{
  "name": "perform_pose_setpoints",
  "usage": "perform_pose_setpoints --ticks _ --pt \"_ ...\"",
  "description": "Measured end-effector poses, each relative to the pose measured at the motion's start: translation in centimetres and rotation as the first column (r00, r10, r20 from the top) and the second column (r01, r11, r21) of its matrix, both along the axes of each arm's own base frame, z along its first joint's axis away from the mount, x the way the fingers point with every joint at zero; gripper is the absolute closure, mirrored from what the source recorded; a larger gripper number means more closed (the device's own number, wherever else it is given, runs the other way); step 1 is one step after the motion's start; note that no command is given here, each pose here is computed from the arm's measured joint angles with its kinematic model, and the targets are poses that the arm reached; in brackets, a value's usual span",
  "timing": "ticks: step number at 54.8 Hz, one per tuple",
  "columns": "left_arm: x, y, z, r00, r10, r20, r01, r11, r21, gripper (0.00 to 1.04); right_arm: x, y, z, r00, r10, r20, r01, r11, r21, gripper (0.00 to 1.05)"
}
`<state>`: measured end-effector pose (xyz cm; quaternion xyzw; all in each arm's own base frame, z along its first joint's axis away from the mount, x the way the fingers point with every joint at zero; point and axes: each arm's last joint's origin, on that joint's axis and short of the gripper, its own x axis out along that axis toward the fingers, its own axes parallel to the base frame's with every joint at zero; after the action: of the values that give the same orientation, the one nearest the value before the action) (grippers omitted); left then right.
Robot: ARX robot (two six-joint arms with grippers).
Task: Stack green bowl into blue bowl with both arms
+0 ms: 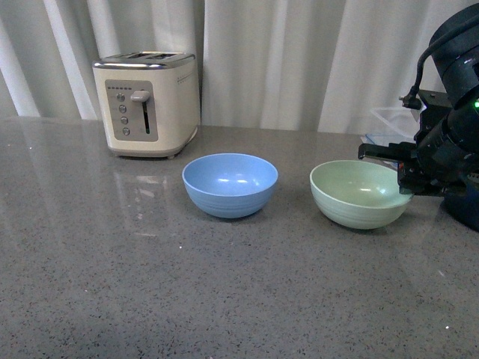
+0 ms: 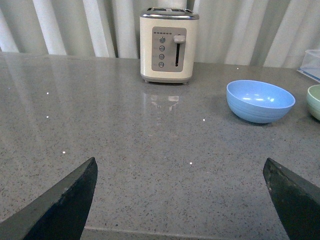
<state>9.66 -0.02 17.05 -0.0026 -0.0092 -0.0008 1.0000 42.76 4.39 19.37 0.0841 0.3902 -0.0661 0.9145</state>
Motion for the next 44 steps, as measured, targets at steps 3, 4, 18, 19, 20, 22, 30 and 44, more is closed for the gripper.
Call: perform_pose_setpoints --ticks 3,4,18,19,20,22,30,44 --pt "0.0 0.0 0.0 1.000 0.000 0.000 0.000 1.000 0.000 0.07 0.0 0.0 0.3 1.000 0.001 0.004 -0.001 1.000 0.001 1.04" --pt "0.0 0.0 0.0 1.000 0.000 0.000 0.000 1.000 0.000 0.07 0.0 0.0 0.4 1.000 0.001 0.004 -0.001 1.000 0.001 1.04" --pt "0.0 0.0 0.0 1.000 0.000 0.000 0.000 1.000 0.000 0.07 0.2 2.3 5.6 0.990 0.065 0.122 -0.071 0.996 0.048 1.04" --pt "0.0 0.0 0.0 1.000 0.000 0.000 0.000 1.000 0.000 0.07 0.1 2.8 6.1 0.988 0.074 0.135 -0.082 0.995 0.054 1.04" --pt "0.0 0.0 0.0 1.000 0.000 0.000 0.000 1.000 0.000 0.07 0.1 3.2 6.7 0.985 0.086 0.149 -0.095 0.994 0.058 1.04" --pt "0.0 0.0 0.0 1.000 0.000 0.000 0.000 1.000 0.000 0.07 0.0 4.3 7.7 0.979 0.108 0.173 -0.120 0.991 0.066 1.04" --pt "0.0 0.0 0.0 1.000 0.000 0.000 0.000 1.000 0.000 0.07 -0.5 8.8 9.8 0.954 0.198 0.223 -0.220 0.973 0.076 1.04" --pt "0.0 0.0 0.0 1.000 0.000 0.000 0.000 1.000 0.000 0.07 -0.2 15.1 7.5 0.935 0.310 0.171 -0.324 0.944 0.060 1.04"
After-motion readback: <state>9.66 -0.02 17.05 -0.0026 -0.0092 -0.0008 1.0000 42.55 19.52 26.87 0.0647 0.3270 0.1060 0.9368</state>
